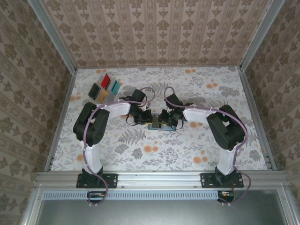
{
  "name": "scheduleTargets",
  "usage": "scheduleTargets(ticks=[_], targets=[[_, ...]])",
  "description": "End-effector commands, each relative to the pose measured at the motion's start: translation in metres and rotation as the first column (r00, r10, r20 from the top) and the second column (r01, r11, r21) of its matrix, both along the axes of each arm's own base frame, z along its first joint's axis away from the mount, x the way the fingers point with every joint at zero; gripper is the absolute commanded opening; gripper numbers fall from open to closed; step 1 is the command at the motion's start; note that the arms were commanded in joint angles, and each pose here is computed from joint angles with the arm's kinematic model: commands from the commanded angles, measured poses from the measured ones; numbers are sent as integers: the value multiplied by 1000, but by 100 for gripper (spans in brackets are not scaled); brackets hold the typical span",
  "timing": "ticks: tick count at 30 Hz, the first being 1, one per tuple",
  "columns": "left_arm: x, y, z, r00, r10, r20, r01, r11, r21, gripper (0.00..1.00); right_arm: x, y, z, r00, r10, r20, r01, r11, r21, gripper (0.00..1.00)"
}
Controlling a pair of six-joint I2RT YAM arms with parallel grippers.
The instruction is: Take the credit cards out of the card holder
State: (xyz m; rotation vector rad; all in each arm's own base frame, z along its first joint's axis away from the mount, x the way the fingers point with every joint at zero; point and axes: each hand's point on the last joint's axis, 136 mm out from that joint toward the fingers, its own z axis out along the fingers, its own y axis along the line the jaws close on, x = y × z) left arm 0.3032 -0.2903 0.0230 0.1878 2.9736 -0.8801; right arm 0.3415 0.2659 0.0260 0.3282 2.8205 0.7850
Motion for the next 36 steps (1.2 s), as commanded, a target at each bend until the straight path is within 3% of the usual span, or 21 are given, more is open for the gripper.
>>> scheduleTargets(ticks=[1,7,16,26,36], targets=[[-16,21,-34,997,0,-74,8,994,109,9,-10,0,-12,997,62,-39,-63,998,-11,25],[-15,19,-31,998,-10,-64,15,997,74,12,-11,12,0,988,153,20,-154,985,73,25],[-11,14,-20,996,10,-87,-14,999,-48,12,-4,24,27,980,159,123,-183,958,222,19],[-2,20,-10,997,23,-68,-28,997,-68,13,-1,5,24,990,77,120,-100,975,200,3],[3,24,5,999,14,-42,-18,995,-93,17,-8,-13,25,995,22,93,-40,982,187,1]])
